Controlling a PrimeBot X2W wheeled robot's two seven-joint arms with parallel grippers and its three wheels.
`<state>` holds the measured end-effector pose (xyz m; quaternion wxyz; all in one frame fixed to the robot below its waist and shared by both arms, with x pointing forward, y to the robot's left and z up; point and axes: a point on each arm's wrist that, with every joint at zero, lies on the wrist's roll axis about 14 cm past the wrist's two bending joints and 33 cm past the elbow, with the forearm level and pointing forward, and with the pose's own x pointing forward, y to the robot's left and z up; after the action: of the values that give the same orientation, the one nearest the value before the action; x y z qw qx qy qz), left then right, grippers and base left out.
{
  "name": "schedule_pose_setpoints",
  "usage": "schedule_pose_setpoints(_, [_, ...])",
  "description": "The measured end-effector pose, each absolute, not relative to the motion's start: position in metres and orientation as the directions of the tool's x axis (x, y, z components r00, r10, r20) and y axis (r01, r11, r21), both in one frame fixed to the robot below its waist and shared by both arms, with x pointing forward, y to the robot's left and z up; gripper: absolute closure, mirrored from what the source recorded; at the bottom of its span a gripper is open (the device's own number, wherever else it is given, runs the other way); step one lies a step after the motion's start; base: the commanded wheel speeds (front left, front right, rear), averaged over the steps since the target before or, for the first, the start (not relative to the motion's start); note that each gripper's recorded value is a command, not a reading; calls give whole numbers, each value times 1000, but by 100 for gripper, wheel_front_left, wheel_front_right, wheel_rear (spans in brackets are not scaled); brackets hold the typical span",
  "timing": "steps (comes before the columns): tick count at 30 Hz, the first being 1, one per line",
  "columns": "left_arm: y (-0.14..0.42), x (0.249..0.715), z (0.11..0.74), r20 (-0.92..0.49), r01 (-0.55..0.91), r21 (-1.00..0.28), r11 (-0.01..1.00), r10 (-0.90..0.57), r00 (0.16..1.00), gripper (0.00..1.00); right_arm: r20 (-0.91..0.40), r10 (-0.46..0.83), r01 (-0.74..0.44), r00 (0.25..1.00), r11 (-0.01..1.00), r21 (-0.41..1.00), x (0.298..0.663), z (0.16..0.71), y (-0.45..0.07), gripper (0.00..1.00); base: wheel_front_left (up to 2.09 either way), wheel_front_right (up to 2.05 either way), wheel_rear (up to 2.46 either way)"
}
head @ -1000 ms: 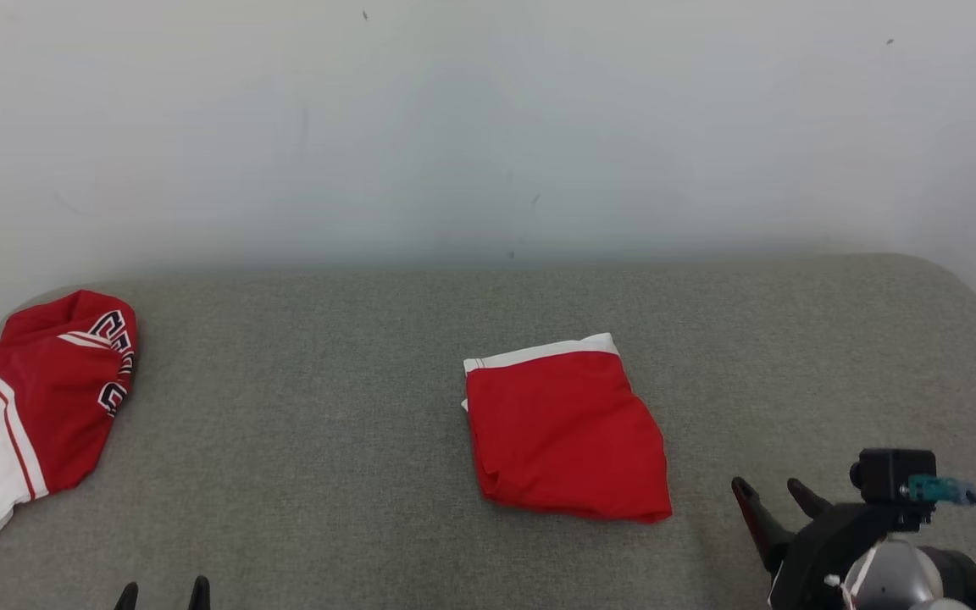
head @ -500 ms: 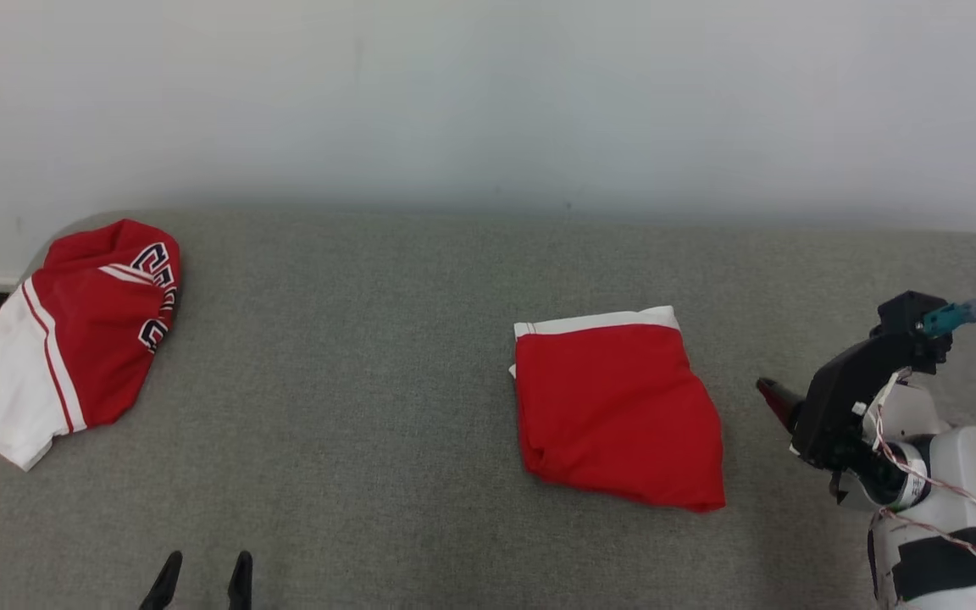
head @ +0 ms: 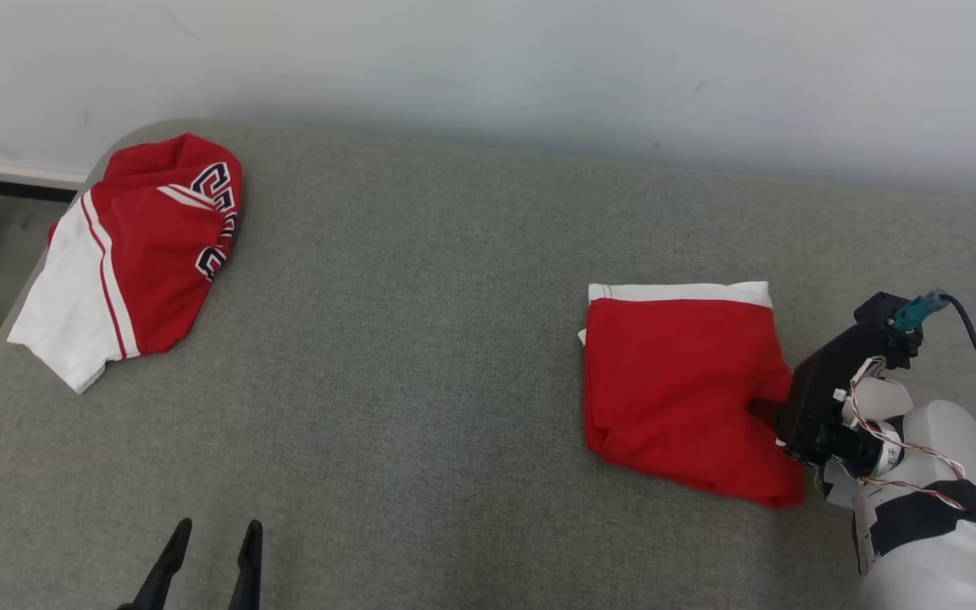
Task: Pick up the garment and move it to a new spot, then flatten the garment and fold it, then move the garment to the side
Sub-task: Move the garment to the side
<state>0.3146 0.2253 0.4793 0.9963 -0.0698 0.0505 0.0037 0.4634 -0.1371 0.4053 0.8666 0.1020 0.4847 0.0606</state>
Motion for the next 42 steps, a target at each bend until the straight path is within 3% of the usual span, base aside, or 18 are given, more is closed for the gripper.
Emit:
schedule_pose_setpoints(4, [228,316,476,-113,-27,-136,990,11,994,0,-827,244,-15,507,962,274,470,399,-124,0,0,0,0])
schedule_pose_setpoints(5, [228,317,474,-118,-27,-136,990,11,993,0,-826,252,-20,505,960,281,472,398,-121,7,0,0,0])
schedule_pose_setpoints(6, [229,318,473,-120,-27,-135,990,11,993,0,-823,255,-28,507,959,281,474,398,-119,49,0,0,0])
schedule_pose_setpoints(7, [228,319,473,-121,-26,-135,991,10,993,0,-821,261,-35,508,958,283,475,397,-116,80,0,0,0])
schedule_pose_setpoints(8, [228,319,473,-121,-26,-135,991,10,993,0,-821,261,-35,508,958,283,475,397,-116,100,0,0,0])
schedule_pose_setpoints(16, [223,334,472,-119,-2,-129,992,-13,993,0,-802,200,-43,563,976,213,482,396,-134,100,0,0,0])
schedule_pose_setpoints(24, [214,356,473,-106,39,-142,989,-55,993,0,-792,-84,63,605,996,-57,477,401,-261,100,0,0,0])
schedule_pose_setpoints(31, [207,377,469,-118,88,-139,986,-104,988,0,-724,-327,122,607,939,-322,472,413,-360,100,0,0,0])
schedule_pose_setpoints(42, [206,396,451,-180,121,-112,986,-139,974,0,-586,-510,141,629,817,-560,469,429,-449,100,0,0,0])
